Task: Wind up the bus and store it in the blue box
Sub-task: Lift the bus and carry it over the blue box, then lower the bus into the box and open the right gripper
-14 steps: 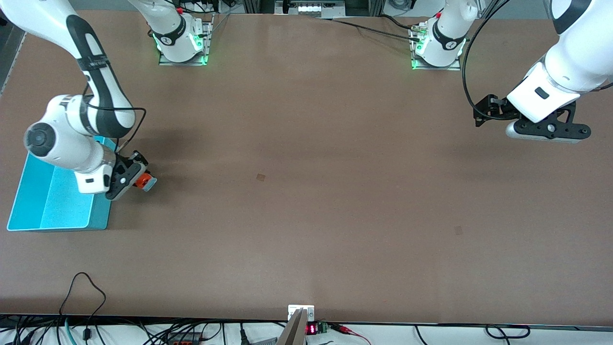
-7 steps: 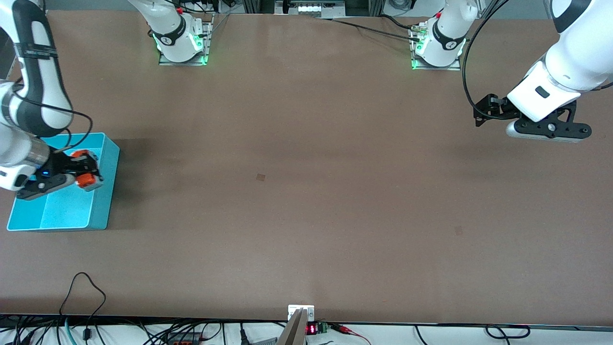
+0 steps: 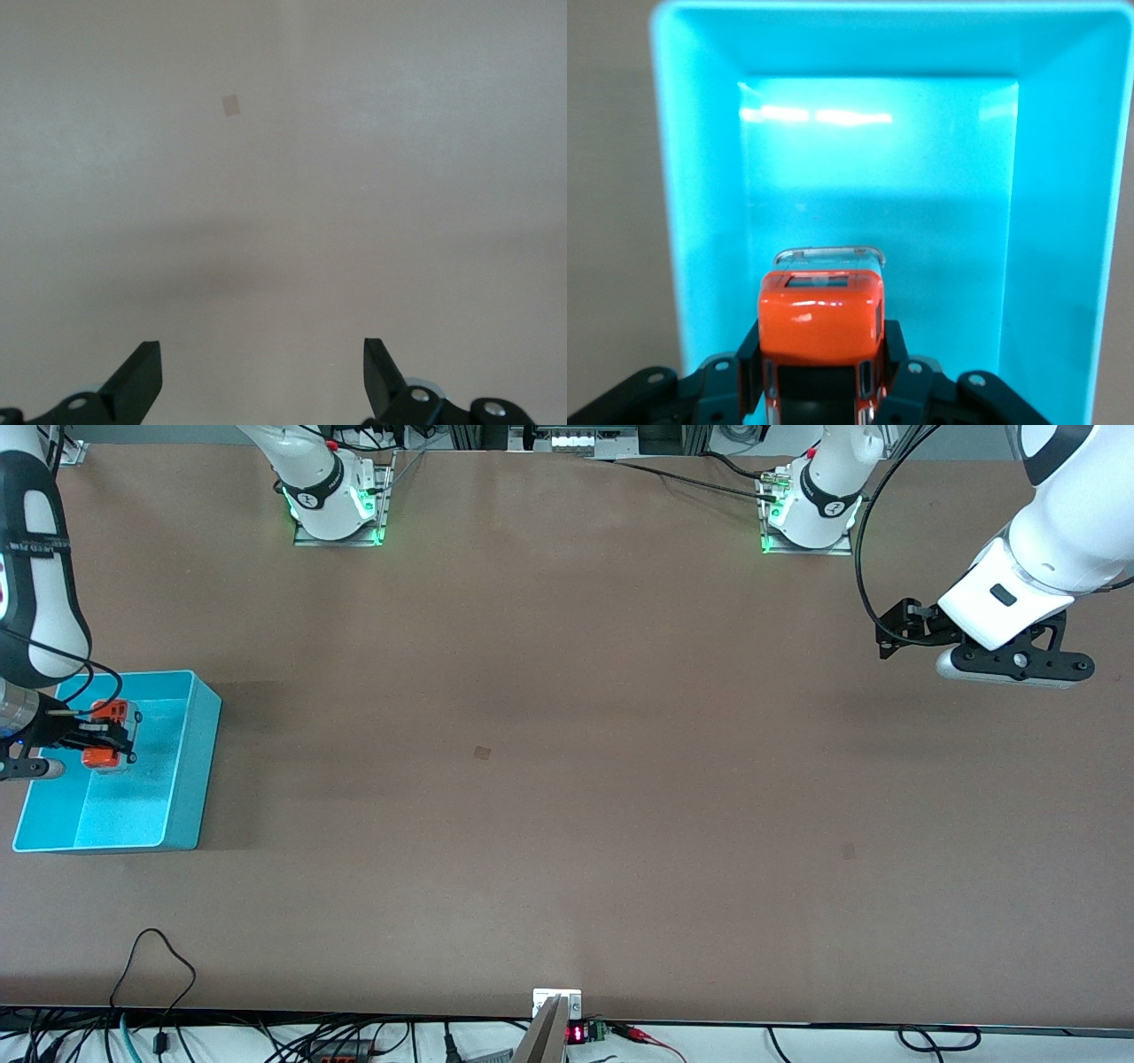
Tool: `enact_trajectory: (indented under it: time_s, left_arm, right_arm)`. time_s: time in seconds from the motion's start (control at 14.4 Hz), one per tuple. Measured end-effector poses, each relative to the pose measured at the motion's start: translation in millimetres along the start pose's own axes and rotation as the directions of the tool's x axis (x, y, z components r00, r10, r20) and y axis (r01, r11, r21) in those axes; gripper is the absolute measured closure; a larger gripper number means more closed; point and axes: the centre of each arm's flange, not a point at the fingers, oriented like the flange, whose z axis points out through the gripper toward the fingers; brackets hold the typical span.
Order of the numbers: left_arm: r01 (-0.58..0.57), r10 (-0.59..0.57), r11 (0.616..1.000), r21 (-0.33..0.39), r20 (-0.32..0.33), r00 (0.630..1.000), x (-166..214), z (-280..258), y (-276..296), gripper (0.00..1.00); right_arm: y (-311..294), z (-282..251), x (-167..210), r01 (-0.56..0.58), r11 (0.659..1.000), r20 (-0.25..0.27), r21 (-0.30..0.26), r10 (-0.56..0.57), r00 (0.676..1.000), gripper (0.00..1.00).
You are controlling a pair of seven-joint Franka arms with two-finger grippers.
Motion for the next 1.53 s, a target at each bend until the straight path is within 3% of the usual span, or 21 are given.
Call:
enact_trajectory:
  time_s: [0.35, 0.7, 0.77, 1.04, 1.25, 1.53]
  left_arm:
    - [0.000, 0.000, 1.000, 0.001, 0.007, 1.000, -0.8, 0.6, -0.1, 0.00]
    - [0.000, 0.000, 1.000, 0.001, 0.011, 1.000, -1.4, -0.2, -0.2, 0.00]
    - [0.000, 0.000, 1.000, 0.001, 0.011, 1.000, -1.5, -0.2, -0.2, 0.00]
    - [0.000, 0.000, 1.000, 0.001, 0.012, 1.000, -1.6, -0.1, -0.2, 0.00]
    - [0.000, 0.000, 1.000, 0.001, 0.012, 1.000, -1.6, -0.2, -0.2, 0.00]
    - [0.000, 0.000, 1.000, 0.001, 0.012, 1.000, -1.6, -0.4, -0.2, 0.00]
  right_arm:
    - [12.5, 57.5, -0.4, -0.020, 0.999, 0.016, -0.028, 0.020, 1.000, 0.46]
    - [26.1, 76.4, -7.1, -0.040, 0.999, 0.026, -0.033, 0.041, 0.999, 0.46]
    - [26.0, 76.3, -7.0, -0.040, 0.999, 0.025, -0.033, 0.041, 0.999, 0.42]
    - [42.2, 74.6, -13.2, -0.031, 0.999, 0.022, -0.036, 0.032, 0.999, 0.03]
    - [48.5, 43.4, -5.3, -0.007, 0.999, -0.026, -0.048, 0.006, 1.000, 0.00]
    - [20.4, -61.1, 5.6, 0.033, 0.999, -0.098, -0.034, -0.036, 0.995, 0.00]
